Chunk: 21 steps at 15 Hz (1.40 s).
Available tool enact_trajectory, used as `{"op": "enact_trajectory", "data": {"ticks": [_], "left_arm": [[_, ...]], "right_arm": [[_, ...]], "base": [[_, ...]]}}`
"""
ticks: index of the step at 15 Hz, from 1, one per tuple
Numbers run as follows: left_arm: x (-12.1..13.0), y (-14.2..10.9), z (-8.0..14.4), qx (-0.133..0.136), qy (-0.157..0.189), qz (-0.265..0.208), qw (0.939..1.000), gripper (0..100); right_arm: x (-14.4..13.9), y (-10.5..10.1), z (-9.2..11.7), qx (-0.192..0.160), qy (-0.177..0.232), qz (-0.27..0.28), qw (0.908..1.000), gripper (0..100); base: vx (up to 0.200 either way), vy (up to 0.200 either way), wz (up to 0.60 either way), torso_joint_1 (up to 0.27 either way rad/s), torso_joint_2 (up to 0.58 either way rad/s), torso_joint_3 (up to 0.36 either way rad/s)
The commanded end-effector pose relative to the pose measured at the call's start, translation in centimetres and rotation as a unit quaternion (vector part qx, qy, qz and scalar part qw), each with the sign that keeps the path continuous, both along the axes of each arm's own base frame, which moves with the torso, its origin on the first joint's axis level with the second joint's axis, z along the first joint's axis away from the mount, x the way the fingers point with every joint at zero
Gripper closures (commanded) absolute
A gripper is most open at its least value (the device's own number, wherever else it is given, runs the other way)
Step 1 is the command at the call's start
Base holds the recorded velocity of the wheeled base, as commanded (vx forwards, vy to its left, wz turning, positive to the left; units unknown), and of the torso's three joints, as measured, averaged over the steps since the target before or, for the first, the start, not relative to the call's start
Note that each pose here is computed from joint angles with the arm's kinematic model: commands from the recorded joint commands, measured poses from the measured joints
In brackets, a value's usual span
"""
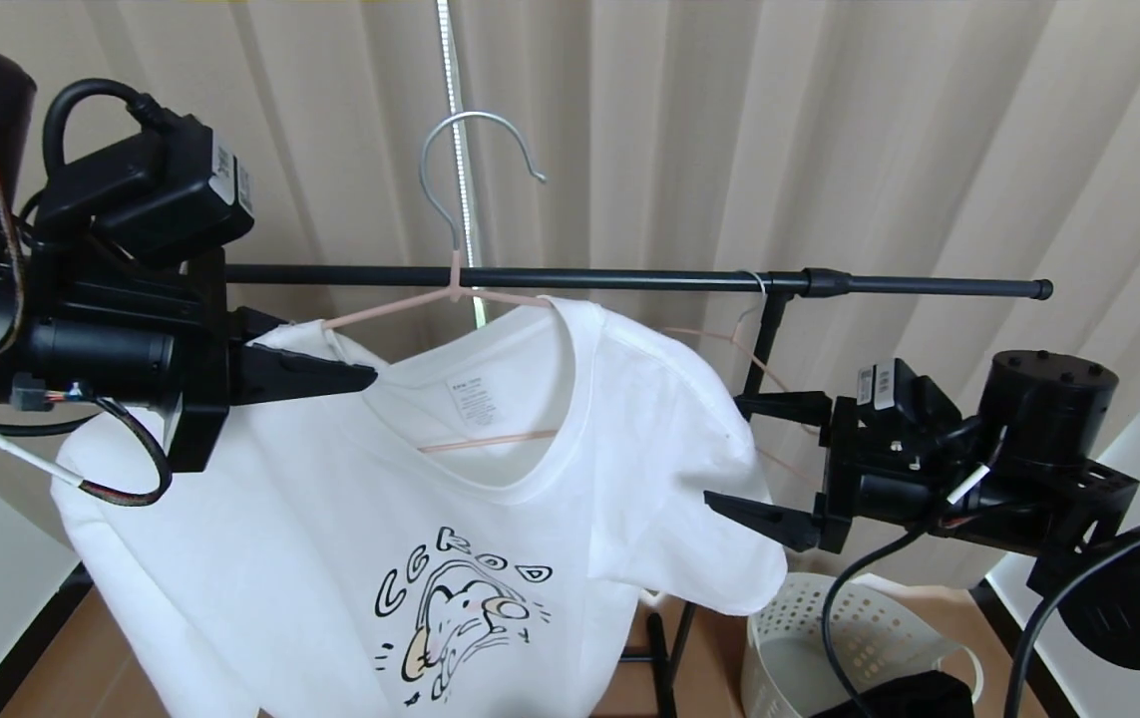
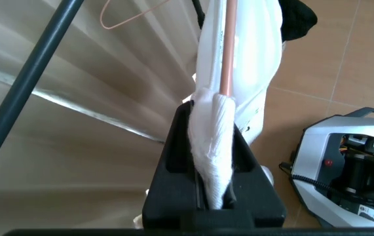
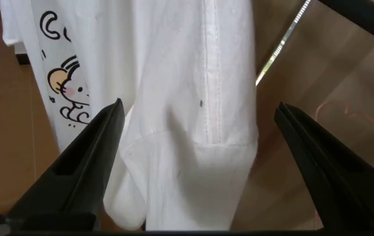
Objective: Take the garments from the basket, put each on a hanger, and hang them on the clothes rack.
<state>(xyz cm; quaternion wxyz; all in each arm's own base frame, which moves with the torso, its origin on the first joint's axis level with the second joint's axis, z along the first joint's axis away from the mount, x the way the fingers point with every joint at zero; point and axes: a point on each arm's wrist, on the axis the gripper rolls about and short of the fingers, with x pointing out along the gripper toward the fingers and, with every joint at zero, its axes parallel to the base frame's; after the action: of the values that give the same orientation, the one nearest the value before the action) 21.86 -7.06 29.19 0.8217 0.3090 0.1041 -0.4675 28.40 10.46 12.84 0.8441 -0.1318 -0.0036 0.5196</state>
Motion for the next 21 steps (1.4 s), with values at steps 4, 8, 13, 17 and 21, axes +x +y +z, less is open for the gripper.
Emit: {"op": "enact_trajectory", "data": {"ticks": [4,8,13,17,21], "left_arm": [[-1.1,0.5,0.7,-0.009,-0.008,0.009,0.9999,100],[-1.8,0.7,0.9,-0.013,-0.011,0.011,0.9998,100],[-2.5,1.3,0.6,-0.013,-0.011,0.021,0.9996,100],[-2.7,1.7,0.6,-0.013,-0.011,0.03,0.9994,100],[-3.0,2.3,0.1,-0.012,-0.006,0.041,0.9991,100]], "right_arm": [[1.3,0.4,-2.4,-0.015,0.026,0.002,0.9995,0],[1.5,0.4,-2.4,-0.014,0.024,0.001,0.9996,100],[2.4,-0.8,-1.9,-0.01,0.014,-0.022,0.9996,100],[2.7,-1.2,-1.6,-0.008,0.009,-0.028,0.9995,100],[3.1,-1.7,-1.4,-0.003,0.01,-0.038,0.9992,100]], "base": [[0.0,0.0,0.0,0.0,0.0,0.0],[0.0,0.0,0.0,0.0,0.0,0.0],[0.0,0.0,0.0,0.0,0.0,0.0],[0.0,0.0,0.0,0.0,0.0,0.0],[0.0,0.0,0.0,0.0,0.0,0.0]]}}
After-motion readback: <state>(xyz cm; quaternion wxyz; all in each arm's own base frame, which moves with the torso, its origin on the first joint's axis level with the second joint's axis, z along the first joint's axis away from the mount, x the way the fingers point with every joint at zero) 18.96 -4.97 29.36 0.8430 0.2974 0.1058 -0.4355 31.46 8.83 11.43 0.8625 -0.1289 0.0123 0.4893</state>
